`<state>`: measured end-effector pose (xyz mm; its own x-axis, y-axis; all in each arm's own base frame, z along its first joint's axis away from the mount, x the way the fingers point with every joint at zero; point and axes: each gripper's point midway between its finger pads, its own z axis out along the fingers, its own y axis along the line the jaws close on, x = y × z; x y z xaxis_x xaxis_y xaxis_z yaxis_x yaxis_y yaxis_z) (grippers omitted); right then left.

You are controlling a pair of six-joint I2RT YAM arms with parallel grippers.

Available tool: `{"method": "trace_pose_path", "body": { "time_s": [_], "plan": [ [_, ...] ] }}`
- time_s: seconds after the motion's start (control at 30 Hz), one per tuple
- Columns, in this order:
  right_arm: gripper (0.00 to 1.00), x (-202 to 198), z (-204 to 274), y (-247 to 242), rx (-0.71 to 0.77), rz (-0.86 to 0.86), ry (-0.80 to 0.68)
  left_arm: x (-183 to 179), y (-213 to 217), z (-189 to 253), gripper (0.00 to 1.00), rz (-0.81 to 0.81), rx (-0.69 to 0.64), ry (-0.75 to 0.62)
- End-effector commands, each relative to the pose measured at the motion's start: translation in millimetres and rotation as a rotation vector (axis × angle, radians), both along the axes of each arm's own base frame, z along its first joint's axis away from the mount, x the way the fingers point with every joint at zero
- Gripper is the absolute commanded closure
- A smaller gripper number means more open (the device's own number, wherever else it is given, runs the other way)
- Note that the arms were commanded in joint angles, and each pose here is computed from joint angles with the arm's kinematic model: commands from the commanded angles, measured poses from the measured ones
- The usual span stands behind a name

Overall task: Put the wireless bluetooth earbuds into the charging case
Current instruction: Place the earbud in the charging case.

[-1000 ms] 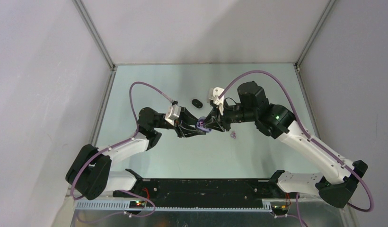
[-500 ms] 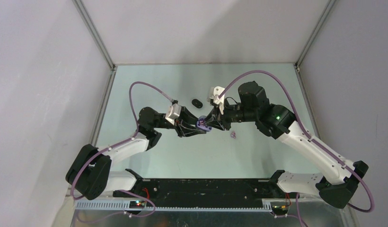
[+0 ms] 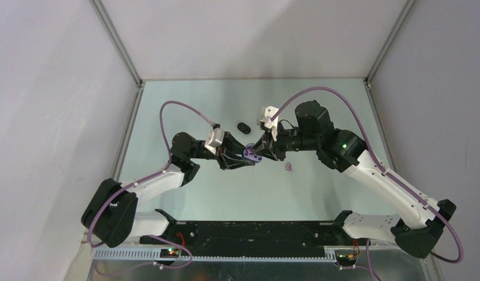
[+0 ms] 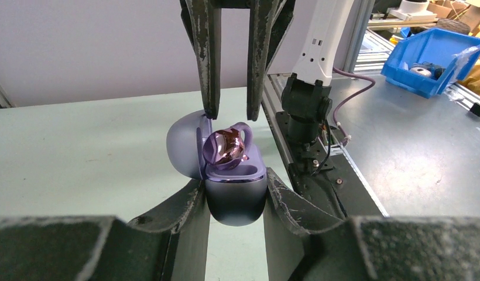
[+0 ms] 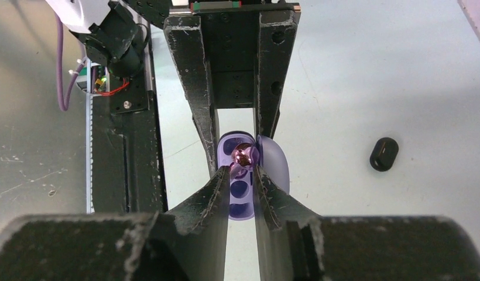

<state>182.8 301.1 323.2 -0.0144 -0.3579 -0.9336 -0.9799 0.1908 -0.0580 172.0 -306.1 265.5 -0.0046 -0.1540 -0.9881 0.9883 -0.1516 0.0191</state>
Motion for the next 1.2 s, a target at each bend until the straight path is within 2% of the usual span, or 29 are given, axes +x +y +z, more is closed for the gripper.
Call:
{"method": "trace_pose_path", "body": {
  "time_s": [0.0,0.7,1.0,1.17],
  "plan": [
    [0.74,-2,20,2,0.056,0.024,-0.053,-5,0,13,0.96,-0.031,-0.028,-0.083],
    [0.76,0,-1,19,-0.009,0.028,-0.055,-6,0,14,0.96,-0.033,-0.027,-0.083],
    [0.74,-2,8,16,0.008,0.023,-0.067,-5,-1,12,0.96,-0.033,-0.024,-0.08],
    [0.71,-13,32,-2,0.048,0.053,-0.079,-6,0,13,0.96,-0.034,-0.024,-0.082]
  ]
}}
